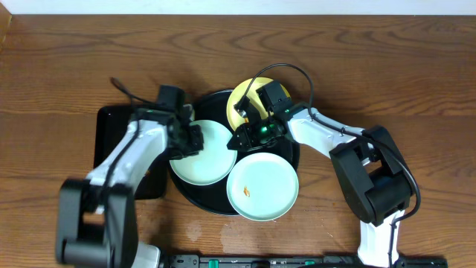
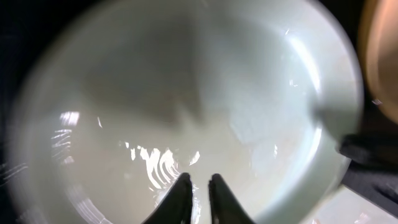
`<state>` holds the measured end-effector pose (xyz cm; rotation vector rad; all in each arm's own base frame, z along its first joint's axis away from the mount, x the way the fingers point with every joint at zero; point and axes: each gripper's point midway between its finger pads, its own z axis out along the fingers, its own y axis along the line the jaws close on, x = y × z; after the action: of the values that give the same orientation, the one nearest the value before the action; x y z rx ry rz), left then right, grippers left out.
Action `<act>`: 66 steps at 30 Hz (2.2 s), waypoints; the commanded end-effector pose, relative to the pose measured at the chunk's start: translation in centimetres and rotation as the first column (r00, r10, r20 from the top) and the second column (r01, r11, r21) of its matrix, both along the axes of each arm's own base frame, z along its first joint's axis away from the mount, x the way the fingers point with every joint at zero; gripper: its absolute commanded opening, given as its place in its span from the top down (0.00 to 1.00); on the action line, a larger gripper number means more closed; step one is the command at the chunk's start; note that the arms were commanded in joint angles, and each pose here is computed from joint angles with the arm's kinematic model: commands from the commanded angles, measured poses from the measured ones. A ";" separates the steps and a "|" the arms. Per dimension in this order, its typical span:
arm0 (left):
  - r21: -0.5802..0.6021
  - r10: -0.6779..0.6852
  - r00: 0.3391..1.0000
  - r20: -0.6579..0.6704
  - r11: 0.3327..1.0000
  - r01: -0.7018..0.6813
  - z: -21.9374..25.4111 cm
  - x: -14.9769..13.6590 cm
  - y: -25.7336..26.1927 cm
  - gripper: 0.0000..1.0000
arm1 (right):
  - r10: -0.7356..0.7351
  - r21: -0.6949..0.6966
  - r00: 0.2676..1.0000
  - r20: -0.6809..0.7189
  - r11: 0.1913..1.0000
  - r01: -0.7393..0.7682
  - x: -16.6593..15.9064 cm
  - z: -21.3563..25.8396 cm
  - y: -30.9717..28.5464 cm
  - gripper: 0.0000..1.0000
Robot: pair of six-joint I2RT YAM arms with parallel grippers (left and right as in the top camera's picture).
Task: Clean dirty plates on tray and stack at the side
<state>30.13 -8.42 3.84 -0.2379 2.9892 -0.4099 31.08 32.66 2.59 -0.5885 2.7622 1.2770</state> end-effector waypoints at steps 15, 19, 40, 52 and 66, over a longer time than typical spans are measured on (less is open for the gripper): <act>0.194 0.088 0.996 0.027 0.977 -0.091 -0.7 -0.7 4.9 0.92 | -0.061 -0.296 0.975 0.212 0.947 0.124 2.8 1.1 -4.8 0.87; 0.141 0.079 0.997 0.013 0.987 -0.080 -1.3 -0.5 3.9 0.92 | -0.077 -0.441 0.954 0.291 0.874 0.205 3.5 1.6 -8.1 0.91; 0.181 0.005 0.996 -0.091 0.983 0.012 -7.0 -0.7 3.1 0.92 | -0.060 -0.348 0.986 0.157 0.931 0.112 0.8 2.0 -6.2 0.89; 0.163 0.001 0.994 -0.106 0.987 0.017 -8.7 -0.7 2.7 0.92 | -0.224 -0.367 0.973 0.063 0.901 0.231 0.6 0.5 -6.4 0.79; 0.141 -0.019 0.992 -0.128 0.989 0.037 -9.6 -1.0 2.2 0.93 | -0.347 -0.413 0.936 -0.062 0.863 0.292 -0.1 -3.7 -5.3 0.82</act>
<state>33.94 -7.46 -0.37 -0.2073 2.9317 -0.3135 31.77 28.55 1.05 -0.1587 2.9970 0.7792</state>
